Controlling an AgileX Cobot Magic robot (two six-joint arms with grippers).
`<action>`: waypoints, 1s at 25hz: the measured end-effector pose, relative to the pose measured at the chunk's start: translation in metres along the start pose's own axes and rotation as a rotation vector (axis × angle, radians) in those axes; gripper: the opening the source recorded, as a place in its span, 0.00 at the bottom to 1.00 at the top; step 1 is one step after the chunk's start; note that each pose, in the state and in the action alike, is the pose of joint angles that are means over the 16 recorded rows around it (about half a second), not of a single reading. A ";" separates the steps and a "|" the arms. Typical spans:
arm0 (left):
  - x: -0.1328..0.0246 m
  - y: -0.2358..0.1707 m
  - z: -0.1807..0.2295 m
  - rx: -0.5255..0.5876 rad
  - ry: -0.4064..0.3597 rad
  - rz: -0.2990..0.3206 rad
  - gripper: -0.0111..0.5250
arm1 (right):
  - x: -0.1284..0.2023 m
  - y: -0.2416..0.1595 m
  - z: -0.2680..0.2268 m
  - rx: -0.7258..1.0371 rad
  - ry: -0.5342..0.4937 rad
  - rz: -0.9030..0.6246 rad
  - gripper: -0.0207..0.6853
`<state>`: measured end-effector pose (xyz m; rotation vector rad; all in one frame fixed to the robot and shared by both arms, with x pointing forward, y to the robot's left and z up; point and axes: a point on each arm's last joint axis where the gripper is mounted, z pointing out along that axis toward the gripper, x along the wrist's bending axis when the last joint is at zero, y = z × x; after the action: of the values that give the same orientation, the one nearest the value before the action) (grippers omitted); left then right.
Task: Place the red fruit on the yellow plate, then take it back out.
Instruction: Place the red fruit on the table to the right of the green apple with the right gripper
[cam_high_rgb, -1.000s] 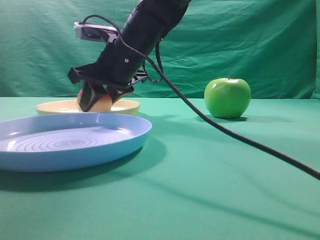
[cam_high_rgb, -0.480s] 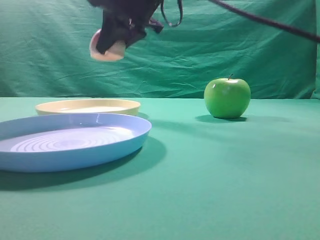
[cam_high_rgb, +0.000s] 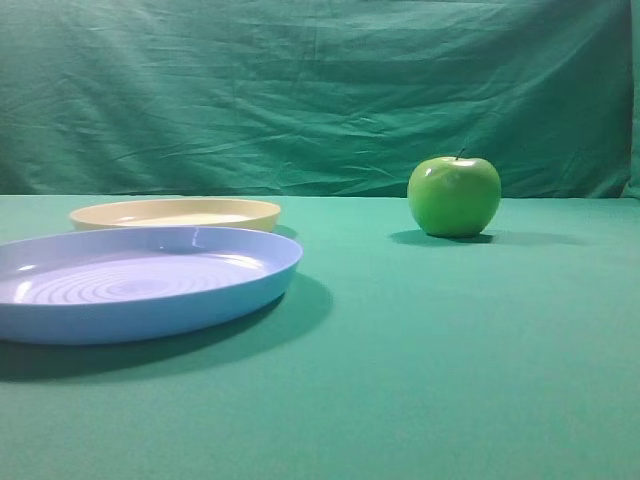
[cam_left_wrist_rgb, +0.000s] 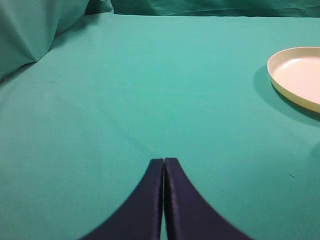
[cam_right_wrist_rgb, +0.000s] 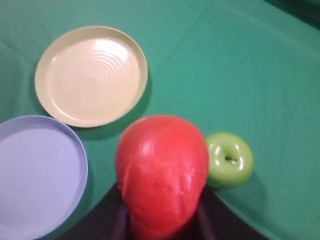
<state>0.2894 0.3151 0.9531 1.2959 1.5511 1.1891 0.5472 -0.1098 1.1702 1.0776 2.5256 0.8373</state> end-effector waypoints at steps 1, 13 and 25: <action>0.000 0.000 0.000 0.000 0.000 0.000 0.02 | -0.003 -0.010 -0.004 0.005 -0.009 0.019 0.29; 0.000 0.000 0.000 0.000 0.000 0.000 0.02 | -0.015 -0.147 0.019 0.081 -0.099 0.209 0.29; 0.000 0.000 0.000 0.000 0.000 0.000 0.02 | -0.010 -0.231 0.084 0.134 -0.141 0.271 0.30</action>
<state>0.2894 0.3151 0.9531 1.2957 1.5512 1.1890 0.4602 -0.2115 0.9642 1.4914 2.3799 0.6365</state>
